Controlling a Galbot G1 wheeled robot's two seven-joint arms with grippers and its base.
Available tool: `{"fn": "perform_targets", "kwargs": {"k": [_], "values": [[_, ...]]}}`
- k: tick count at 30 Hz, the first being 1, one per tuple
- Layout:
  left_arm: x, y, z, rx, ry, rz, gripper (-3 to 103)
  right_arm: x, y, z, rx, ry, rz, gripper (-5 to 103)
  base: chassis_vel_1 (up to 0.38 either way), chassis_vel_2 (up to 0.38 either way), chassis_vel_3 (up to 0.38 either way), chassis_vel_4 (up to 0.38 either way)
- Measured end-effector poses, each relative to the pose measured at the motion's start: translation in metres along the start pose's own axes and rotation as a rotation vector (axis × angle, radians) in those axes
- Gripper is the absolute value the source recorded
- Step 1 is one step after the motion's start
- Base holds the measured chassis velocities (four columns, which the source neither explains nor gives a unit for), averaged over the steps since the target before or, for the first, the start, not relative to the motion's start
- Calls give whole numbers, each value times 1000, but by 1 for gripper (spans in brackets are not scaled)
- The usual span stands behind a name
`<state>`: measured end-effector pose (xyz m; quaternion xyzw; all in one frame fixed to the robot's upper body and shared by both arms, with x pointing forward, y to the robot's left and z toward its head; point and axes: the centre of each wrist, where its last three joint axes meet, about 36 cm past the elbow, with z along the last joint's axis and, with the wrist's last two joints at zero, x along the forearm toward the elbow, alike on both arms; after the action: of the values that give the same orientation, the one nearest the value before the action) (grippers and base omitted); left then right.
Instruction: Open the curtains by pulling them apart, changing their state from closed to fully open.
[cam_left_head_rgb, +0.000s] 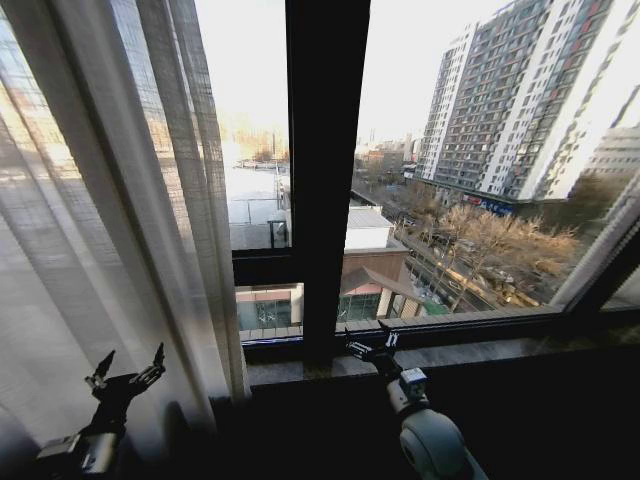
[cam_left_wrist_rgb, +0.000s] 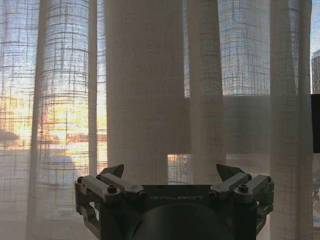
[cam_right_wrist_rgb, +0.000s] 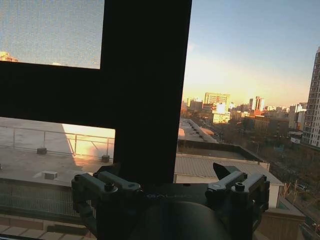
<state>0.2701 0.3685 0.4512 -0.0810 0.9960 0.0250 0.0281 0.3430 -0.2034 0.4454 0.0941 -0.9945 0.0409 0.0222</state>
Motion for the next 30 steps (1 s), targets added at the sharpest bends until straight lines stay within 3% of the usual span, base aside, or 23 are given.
{"fn": "perform_targets", "kwargs": {"k": [9,19,23,24,26,29,30], "values": [[-35,-22,-9,25,39,100,100,-6,-2,7,1,-2,12,100,0,0,0,0],[-76,-15,-11,5,77,144,102,-15,-12,12,8,1,44,100,0,0,0,0],[-79,-17,-13,14,91,155,93,-18,-13,11,9,-4,47,100,0,0,0,0],[-80,-19,-12,23,96,164,83,-19,-13,11,9,-6,48,100,0,0,0,0],[-80,-19,-12,25,97,167,83,-20,-13,11,9,-6,48,100,0,0,0,0],[-80,-22,-10,30,101,176,66,-21,-13,12,7,-6,51,100,0,0,0,0],[-80,-22,-10,30,101,176,66,-21,-13,12,7,-6,51,100,0,0,0,0]]}}
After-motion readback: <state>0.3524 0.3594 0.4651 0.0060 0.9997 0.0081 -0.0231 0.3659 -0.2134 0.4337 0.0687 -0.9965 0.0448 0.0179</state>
